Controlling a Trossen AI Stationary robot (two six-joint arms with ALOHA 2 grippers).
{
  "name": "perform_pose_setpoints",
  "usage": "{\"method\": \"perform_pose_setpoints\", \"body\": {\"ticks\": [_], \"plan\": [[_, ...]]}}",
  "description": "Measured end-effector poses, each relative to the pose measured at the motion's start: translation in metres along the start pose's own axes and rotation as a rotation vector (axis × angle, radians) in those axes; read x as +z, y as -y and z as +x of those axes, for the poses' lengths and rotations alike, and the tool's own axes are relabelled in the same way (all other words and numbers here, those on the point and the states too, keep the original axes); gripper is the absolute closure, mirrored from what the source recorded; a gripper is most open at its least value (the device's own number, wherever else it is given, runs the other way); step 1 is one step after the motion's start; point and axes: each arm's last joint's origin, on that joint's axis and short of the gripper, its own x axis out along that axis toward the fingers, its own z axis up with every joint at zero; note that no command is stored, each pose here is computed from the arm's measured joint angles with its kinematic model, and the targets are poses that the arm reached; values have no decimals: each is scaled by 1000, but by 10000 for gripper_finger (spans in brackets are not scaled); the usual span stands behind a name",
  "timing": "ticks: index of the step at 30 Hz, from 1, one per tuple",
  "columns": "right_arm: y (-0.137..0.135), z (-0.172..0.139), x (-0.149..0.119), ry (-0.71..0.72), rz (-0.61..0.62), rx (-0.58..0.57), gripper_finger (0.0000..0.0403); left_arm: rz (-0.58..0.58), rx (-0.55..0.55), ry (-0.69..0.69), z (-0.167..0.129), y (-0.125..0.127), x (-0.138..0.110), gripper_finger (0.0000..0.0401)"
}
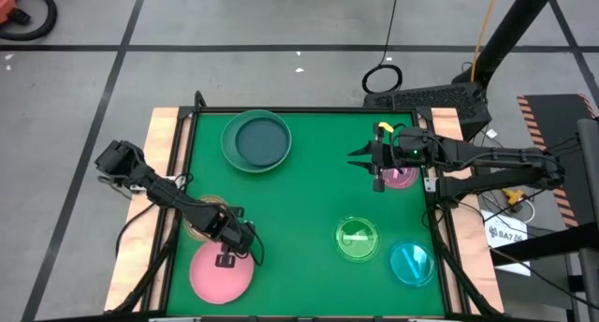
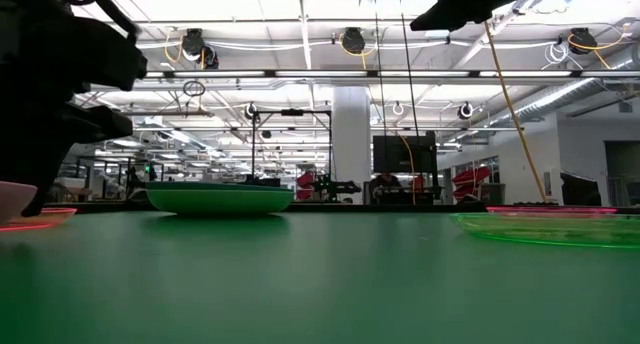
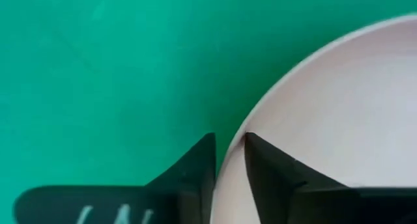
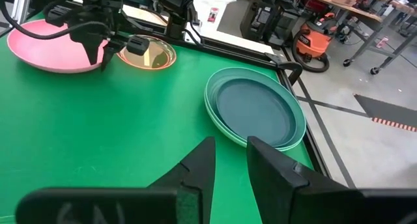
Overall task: Stack plastic plates
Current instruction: Stack the dark pink plate on top of the dark blue plate
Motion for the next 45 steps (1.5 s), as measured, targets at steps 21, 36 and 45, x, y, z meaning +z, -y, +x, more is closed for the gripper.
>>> {"method": "perform_pose_setpoints", "body": {"ticks": [21, 36, 45], "plan": [[-1, 0, -3, -32, -3, 9, 322, 29, 33, 55, -22, -8, 9, 393], [-1, 0, -4, -40, 0, 12, 322, -62, 146, 132, -70, -66, 17, 393], [-1, 0, -4, -41, 0, 12, 322, -372, 242, 282, -117, -144, 13, 393]]}}
